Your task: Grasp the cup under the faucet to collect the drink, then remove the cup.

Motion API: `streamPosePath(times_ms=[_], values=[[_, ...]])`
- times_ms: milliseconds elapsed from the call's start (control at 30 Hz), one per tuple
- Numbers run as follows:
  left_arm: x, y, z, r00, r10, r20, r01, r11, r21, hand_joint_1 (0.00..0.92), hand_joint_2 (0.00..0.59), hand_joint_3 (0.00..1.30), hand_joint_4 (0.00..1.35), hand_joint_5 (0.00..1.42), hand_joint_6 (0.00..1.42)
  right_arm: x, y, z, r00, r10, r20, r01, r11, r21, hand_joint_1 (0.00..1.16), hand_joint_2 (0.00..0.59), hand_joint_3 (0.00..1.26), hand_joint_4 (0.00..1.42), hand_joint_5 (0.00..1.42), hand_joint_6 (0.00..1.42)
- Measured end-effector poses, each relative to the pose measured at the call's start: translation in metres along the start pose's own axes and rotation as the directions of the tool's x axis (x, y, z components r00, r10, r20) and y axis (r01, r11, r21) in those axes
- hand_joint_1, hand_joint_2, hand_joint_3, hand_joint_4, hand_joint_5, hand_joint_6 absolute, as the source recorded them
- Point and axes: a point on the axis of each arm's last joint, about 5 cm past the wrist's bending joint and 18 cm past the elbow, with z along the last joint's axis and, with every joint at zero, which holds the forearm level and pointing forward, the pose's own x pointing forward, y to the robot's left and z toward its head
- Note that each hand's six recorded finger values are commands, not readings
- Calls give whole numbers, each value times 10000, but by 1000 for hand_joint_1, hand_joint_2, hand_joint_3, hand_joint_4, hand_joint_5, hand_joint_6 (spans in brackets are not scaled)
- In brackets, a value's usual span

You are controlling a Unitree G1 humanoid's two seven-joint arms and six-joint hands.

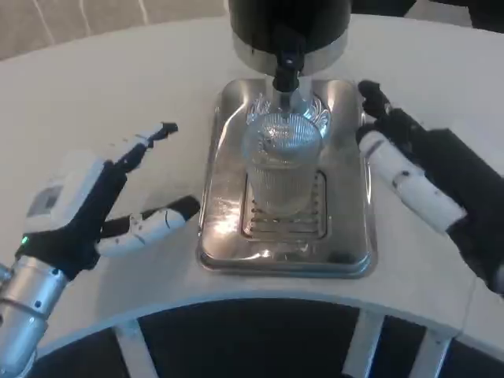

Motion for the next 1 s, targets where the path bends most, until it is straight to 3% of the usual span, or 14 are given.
streamPosePath(times_ms=[100, 200, 467, 833, 1000], values=[[-144, 16, -15, 9977, -635, 236, 630, 9978, 206, 77, 142, 163, 89, 129, 291, 98, 10, 46, 9996, 120, 270, -128, 9995, 276, 59, 576, 0, 0, 0, 0], [-232, 12, -25, 9944, -1029, 221, 1024, 9944, 253, 48, 117, 159, 68, 108, 290, 164, 24, 57, 9989, 313, 345, -327, 9985, 433, 56, 576, 0, 0, 0, 0], [-516, -19, -24, 9766, -2143, 163, 2136, 9763, 356, 25, 102, 138, 53, 100, 290, 289, 11, 122, 9949, 619, 800, -659, 9967, 482, 48, 575, 0, 0, 0, 0], [-620, 81, 14, 9700, -2393, 435, 2362, 9695, 661, 25, 104, 137, 52, 91, 277, 427, -5, 223, 9856, 995, 1364, -1051, 9938, 348, 41, 572, 0, 0, 0, 0], [-686, 144, 49, 9712, -2320, 542, 2271, 9703, 837, 26, 108, 137, 52, 91, 275, 480, 5, 212, 9858, 1121, 1252, -1181, 9922, 411, 39, 571, 0, 0, 0, 0]])
